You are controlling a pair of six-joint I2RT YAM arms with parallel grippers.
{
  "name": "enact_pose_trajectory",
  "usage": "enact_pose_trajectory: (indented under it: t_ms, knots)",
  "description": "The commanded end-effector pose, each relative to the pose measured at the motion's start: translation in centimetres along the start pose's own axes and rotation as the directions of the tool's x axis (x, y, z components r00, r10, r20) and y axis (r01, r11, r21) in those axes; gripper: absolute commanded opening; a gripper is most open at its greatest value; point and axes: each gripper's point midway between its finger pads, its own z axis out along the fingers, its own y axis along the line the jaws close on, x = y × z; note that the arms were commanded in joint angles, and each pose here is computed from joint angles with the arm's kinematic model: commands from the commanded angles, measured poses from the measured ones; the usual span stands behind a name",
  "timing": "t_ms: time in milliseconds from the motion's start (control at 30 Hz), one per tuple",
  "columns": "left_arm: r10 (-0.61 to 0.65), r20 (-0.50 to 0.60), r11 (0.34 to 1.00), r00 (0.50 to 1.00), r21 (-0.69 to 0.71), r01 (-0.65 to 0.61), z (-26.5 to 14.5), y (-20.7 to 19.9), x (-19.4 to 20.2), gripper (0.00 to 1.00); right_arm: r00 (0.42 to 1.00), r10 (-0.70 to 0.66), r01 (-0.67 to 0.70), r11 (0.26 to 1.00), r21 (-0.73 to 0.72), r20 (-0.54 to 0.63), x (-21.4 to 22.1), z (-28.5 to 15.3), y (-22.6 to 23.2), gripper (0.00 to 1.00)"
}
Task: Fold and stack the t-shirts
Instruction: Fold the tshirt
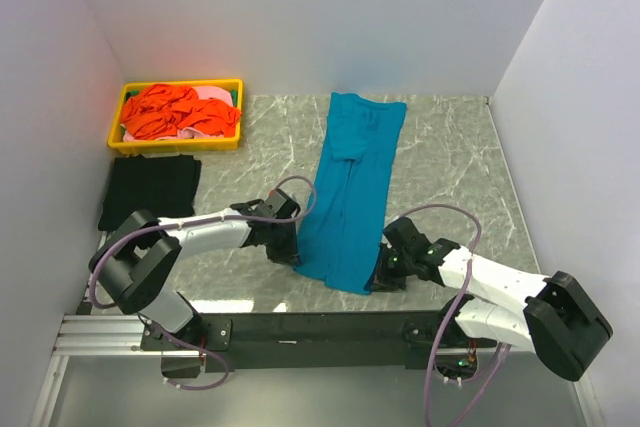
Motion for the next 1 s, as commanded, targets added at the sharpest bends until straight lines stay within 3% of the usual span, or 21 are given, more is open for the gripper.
enact_pose_trajectory:
  t_ms: [0, 33, 267, 433, 667, 967]
  knots:
    - [0.013, -0.018, 0.998, 1.000, -0.057, -0.014, 0.2, 0.9, 0.8, 0.07, 1.000, -0.012, 0.013, 0.996, 0.094, -0.015, 1.0, 0.1, -2.6, 0.00]
    - [0.015, -0.023, 0.997, 1.000, -0.070, -0.016, 0.0, 1.2, 1.2, 0.01, 1.000, -0.022, 0.024, 0.995, 0.095, -0.018, 1.1, 0.0, -2.7, 0.00]
    - [0.051, -0.101, 0.994, 0.994, -0.091, -0.061, -3.8, 1.7, 7.0, 0.01, 0.986, -0.074, 0.084, 0.995, 0.059, -0.152, 5.1, -3.2, -4.0, 0.00]
    - [0.038, -0.135, 0.998, 0.990, -0.049, -0.045, -5.9, 2.0, 9.8, 0.02, 0.985, -0.096, 0.101, 0.994, 0.027, -0.143, 5.9, -4.9, -4.2, 0.00]
    - [0.070, -0.093, 0.998, 0.993, 0.003, -0.070, -5.8, -1.4, 7.5, 0.03, 0.987, -0.144, 0.145, 0.989, 0.015, -0.070, 3.5, -5.5, -1.9, 0.00]
    - [0.035, 0.058, 0.998, 0.998, 0.041, -0.038, -6.2, -4.2, -1.2, 0.03, 0.965, -0.258, 0.249, 0.958, 0.139, 0.047, -3.6, -6.8, 1.5, 0.00]
